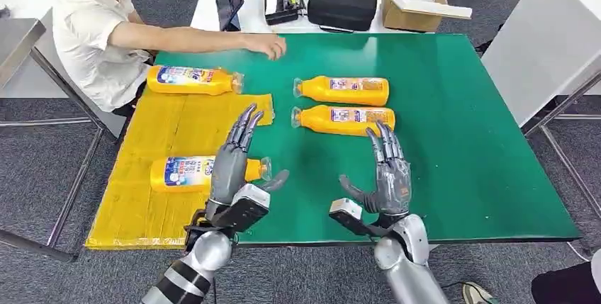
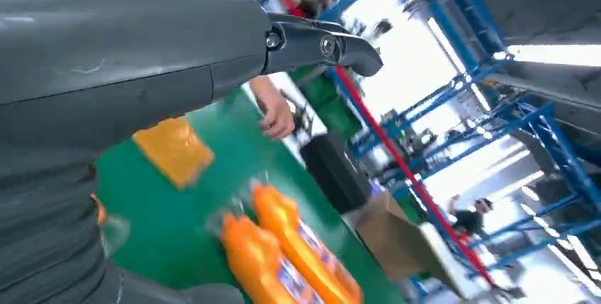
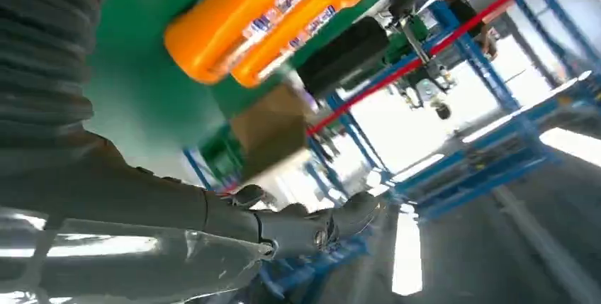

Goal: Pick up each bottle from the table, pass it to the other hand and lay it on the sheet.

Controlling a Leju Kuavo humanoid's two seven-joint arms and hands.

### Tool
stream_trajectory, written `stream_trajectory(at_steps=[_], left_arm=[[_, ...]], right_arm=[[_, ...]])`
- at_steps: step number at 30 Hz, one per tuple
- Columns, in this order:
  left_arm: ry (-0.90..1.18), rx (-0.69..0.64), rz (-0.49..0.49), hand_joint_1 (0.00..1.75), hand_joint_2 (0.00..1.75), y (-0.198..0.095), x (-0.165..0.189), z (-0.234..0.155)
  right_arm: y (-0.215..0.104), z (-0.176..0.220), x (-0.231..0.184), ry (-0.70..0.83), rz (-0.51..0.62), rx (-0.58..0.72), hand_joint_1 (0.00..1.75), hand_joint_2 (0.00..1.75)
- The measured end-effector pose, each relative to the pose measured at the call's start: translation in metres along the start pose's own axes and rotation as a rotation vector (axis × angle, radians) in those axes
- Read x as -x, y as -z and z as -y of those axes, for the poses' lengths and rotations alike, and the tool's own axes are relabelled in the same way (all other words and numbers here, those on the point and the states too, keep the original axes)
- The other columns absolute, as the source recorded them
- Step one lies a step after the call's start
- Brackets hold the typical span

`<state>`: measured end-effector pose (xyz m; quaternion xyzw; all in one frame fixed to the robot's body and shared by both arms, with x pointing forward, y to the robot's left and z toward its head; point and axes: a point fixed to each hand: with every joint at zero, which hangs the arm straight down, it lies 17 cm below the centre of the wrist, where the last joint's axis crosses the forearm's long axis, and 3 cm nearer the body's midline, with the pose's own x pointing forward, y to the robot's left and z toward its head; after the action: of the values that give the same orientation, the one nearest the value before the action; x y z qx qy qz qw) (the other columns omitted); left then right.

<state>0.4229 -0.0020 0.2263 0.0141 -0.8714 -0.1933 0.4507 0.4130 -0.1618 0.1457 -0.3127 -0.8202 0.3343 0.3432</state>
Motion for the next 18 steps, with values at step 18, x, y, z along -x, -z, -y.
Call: stream_trajectory(at_steps=[18], left_arm=[[-0.359,-0.211,-0.085,0.0,1.75,-0.024,-0.01,-0.022]], right_arm=[[-0.031,-0.004,0.105,-0.231,-0.17,-0.188,0.0,1.75]])
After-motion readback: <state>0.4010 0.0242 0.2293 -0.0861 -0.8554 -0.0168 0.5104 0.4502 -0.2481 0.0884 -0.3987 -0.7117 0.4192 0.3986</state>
